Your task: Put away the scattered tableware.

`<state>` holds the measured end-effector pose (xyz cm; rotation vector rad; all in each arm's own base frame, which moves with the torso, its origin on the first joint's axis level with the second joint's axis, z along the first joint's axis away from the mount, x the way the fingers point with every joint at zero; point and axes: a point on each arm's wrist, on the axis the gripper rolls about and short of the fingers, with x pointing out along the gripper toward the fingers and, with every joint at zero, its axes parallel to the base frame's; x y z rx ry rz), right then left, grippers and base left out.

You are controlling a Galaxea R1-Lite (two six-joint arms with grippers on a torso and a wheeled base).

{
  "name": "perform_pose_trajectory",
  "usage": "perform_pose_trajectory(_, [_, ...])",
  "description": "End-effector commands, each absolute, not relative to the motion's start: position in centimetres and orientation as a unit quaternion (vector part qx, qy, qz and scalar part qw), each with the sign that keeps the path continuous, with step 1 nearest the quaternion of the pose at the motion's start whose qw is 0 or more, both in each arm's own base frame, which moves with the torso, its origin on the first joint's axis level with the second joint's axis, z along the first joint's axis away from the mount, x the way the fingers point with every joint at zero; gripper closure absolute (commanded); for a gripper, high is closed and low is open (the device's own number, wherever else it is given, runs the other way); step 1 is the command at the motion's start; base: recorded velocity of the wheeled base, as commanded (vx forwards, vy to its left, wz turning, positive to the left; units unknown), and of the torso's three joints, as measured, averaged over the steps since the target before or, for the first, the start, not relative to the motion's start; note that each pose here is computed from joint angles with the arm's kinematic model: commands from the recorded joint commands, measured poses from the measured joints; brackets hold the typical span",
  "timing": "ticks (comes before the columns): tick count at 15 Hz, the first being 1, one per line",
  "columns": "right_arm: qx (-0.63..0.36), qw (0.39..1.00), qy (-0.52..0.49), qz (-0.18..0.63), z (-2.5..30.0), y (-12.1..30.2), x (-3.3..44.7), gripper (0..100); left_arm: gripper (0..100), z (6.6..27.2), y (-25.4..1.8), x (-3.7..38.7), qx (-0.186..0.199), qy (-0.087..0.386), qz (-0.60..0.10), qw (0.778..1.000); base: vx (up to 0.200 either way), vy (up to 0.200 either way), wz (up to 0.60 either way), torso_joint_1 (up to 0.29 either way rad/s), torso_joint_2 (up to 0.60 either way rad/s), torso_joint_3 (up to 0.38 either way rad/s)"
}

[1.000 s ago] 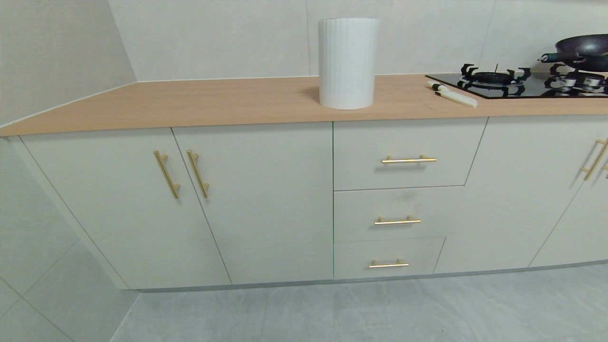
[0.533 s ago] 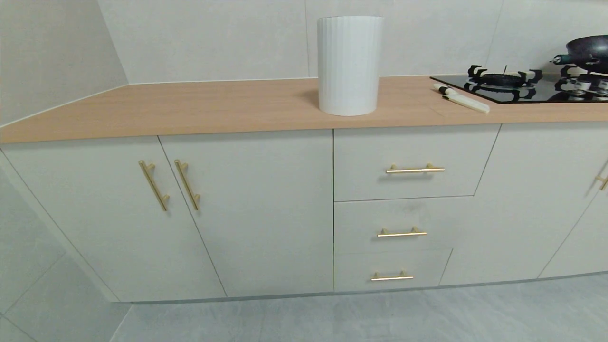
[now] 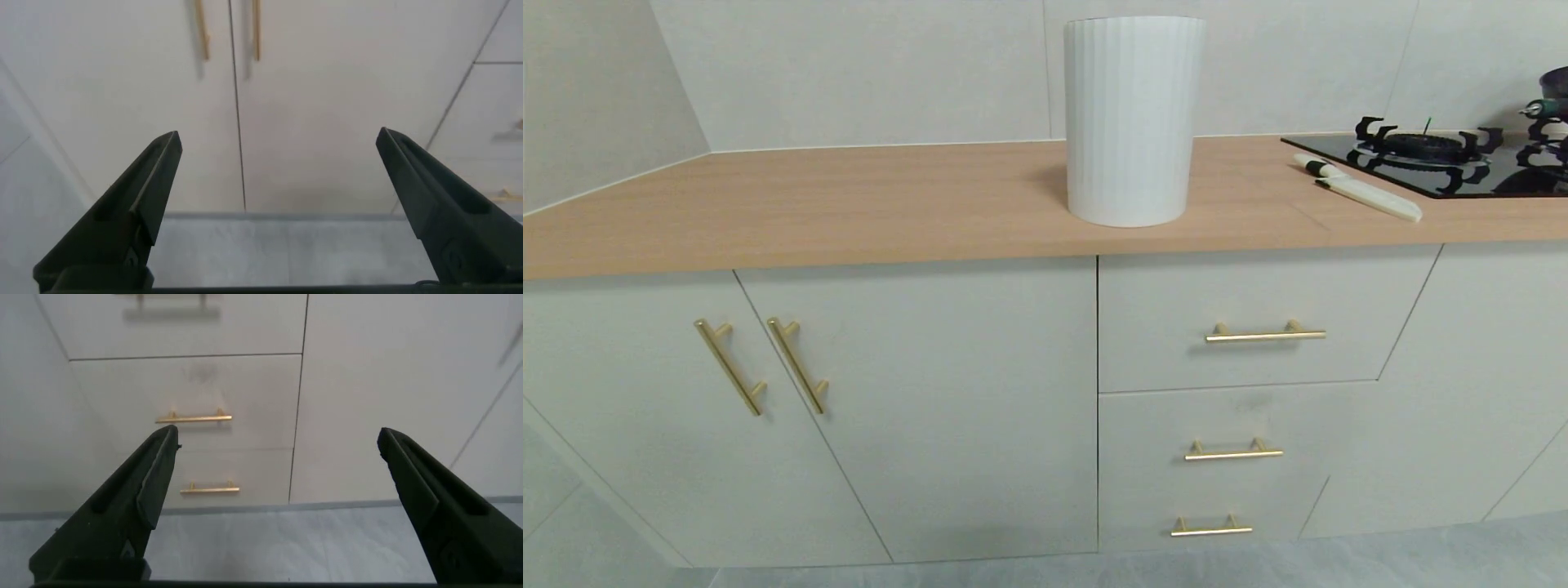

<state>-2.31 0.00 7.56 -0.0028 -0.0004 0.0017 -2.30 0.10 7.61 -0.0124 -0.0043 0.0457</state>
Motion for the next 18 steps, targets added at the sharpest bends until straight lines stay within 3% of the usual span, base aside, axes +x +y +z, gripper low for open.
perform_pose_trajectory(1, [-0.002,1.0,0.002,0.001,7.56,0.0,-2.28,0,0,7.62,0.1,-2.29,-0.006,-0.002,0.023,1.0,0.2,0.0,0.0,0.002,0.0,0.002])
perform_pose_trajectory(5, [-0.002,1.0,0.001,0.001,7.56,0.0,-2.29,0,0,7.62,0.1,-2.29,-0.006,-0.002,0.023,1.0,0.2,0.0,0.0,0.001,0.0,-0.001])
perform_pose_trajectory(16, [-0.002,1.0,0.001,0.001,7.56,0.0,-2.29,0,0,7.62,0.1,-2.29,-0.007,-0.002,0.023,1.0,0.0,0.0,0.0,0.0,0.0,0.0])
perform_pose_trajectory(18, [-0.002,1.0,0.001,0.001,7.56,0.0,-2.29,0,0,7.62,0.1,-2.29,-0.007,-0.002,0.023,1.0,0.0,-0.2,0.0,0.005,0.0,0.002])
